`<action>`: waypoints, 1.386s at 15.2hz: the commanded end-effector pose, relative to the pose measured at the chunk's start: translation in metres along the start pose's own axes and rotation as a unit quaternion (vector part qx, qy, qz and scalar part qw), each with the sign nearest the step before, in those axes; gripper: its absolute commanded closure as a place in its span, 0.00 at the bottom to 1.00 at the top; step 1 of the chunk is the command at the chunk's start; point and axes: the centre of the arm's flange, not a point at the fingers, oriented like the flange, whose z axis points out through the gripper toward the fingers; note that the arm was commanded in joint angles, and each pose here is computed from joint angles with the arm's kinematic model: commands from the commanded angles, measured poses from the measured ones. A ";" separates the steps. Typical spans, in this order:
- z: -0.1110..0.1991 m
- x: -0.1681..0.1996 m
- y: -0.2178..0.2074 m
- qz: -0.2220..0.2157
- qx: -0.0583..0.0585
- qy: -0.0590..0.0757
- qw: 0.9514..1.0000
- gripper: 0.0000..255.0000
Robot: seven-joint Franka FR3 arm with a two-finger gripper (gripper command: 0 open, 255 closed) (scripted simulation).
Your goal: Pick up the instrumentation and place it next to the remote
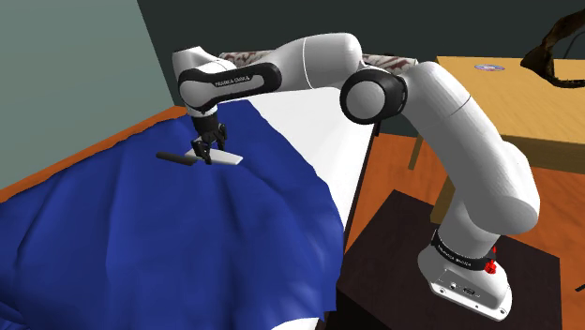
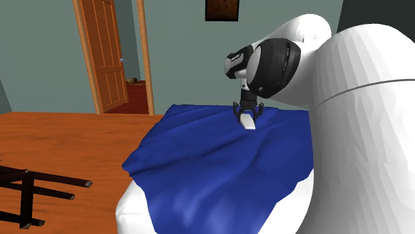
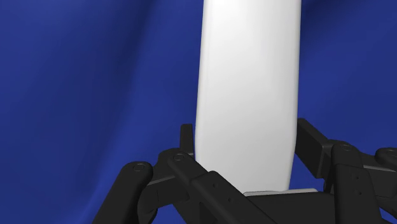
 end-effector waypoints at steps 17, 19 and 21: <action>0.053 0.000 0.001 0.000 0.000 0.000 1.000 1.00; 0.053 0.000 0.001 0.000 0.000 0.000 1.000 0.00; 0.053 0.000 0.001 0.000 0.000 0.000 1.000 0.00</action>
